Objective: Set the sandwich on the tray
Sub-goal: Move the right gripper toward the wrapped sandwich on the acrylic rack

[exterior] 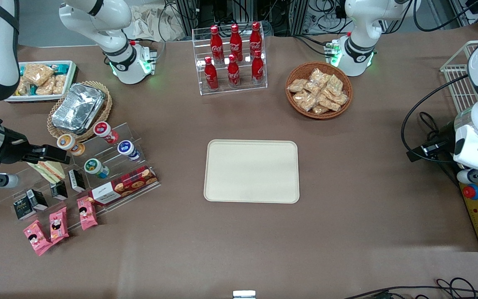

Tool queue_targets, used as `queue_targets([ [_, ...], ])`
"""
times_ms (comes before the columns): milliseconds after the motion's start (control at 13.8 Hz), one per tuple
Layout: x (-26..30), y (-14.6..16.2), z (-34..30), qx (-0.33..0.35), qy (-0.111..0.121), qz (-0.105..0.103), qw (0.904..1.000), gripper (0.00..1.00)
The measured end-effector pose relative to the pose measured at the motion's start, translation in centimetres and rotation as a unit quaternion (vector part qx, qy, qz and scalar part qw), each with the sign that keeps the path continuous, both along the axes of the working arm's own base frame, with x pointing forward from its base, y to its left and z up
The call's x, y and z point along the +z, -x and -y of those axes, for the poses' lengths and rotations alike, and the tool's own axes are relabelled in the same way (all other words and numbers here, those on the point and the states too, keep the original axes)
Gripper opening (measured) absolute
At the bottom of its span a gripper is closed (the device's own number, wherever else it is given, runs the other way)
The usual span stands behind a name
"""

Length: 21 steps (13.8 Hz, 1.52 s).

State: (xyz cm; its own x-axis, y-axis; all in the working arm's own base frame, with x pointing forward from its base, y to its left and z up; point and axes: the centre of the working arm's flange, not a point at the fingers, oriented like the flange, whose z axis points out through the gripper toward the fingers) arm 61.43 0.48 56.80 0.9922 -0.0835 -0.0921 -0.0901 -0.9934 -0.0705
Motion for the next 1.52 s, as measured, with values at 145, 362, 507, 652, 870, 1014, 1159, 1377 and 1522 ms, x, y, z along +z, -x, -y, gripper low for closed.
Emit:
queue_targets([
  [145,0.0,0.0,0.0,0.0,0.0,0.0,1.0,1.0],
  [362,0.0,0.0,0.0,0.0,0.0,0.0,1.0,1.0],
  [507,0.0,0.0,0.0,0.0,0.0,0.0,1.0,1.0],
  [652,0.0,0.0,0.4,-0.003,0.0,0.0,1.0,1.0],
  [870,-0.1,0.1,0.7,-0.006,0.0,-0.006,1.0,1.0],
  [1014,-0.1,0.2,2.2,-0.002,-0.002,-0.006,1.0,1.0],
  [1159,0.1,0.5,5.8,0.044,-0.008,0.0,0.999,1.0],
  [1377,0.2,2.0,11.6,0.066,-0.015,-0.012,0.9977,1.0],
  [1522,0.2,2.6,12.6,0.079,0.002,-0.026,0.9965,1.0],
])
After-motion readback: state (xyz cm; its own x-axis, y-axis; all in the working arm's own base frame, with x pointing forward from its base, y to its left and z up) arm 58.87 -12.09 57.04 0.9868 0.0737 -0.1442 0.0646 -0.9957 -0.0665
